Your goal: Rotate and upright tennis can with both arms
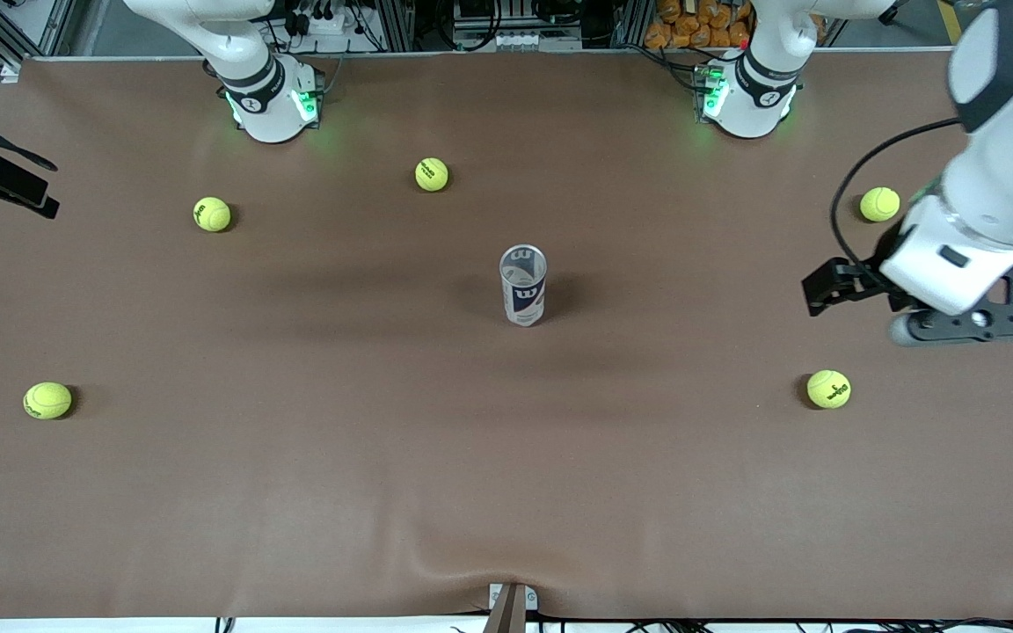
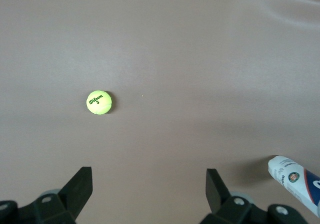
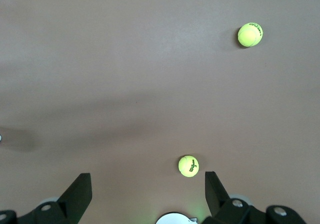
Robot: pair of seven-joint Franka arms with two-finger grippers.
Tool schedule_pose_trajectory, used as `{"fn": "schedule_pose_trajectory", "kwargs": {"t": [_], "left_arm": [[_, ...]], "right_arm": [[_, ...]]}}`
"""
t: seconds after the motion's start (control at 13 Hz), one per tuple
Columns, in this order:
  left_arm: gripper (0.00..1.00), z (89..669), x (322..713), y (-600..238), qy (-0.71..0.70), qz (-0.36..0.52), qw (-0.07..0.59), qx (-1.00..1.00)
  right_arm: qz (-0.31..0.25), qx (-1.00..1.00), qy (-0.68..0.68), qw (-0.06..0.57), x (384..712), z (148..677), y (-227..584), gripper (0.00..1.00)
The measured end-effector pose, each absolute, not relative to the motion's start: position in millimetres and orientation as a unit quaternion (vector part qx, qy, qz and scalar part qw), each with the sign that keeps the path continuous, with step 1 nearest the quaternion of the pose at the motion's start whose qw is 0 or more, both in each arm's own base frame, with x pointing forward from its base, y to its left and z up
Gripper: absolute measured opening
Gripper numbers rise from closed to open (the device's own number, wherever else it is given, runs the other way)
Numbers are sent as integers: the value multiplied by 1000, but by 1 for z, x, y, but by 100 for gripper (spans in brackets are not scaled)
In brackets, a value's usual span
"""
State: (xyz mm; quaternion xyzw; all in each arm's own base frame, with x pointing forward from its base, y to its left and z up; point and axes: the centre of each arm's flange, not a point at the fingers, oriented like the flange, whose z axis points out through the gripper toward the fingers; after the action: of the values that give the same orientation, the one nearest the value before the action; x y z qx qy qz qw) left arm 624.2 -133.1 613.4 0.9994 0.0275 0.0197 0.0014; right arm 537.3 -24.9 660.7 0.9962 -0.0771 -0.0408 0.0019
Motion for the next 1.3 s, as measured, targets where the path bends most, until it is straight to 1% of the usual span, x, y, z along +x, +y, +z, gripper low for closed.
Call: {"fn": "schedule_pose_trajectory", "kwargs": {"t": [0.54, 1.0, 1.15, 1.3], "left_arm": [[100, 642, 591, -64, 16, 6, -1, 1000], [100, 637, 583, -63, 14, -7, -3, 1000], [100, 644, 572, -62, 15, -4, -4, 1000], [100, 650, 554, -62, 15, -4, -6, 1000]], "right_arm": [[-41, 996, -75, 2, 537, 661, -23, 100], [-41, 996, -74, 2, 537, 661, -22, 100], [-41, 996, -74, 2, 537, 661, -22, 100], [-41, 996, -74, 2, 537, 661, -22, 100]]}}
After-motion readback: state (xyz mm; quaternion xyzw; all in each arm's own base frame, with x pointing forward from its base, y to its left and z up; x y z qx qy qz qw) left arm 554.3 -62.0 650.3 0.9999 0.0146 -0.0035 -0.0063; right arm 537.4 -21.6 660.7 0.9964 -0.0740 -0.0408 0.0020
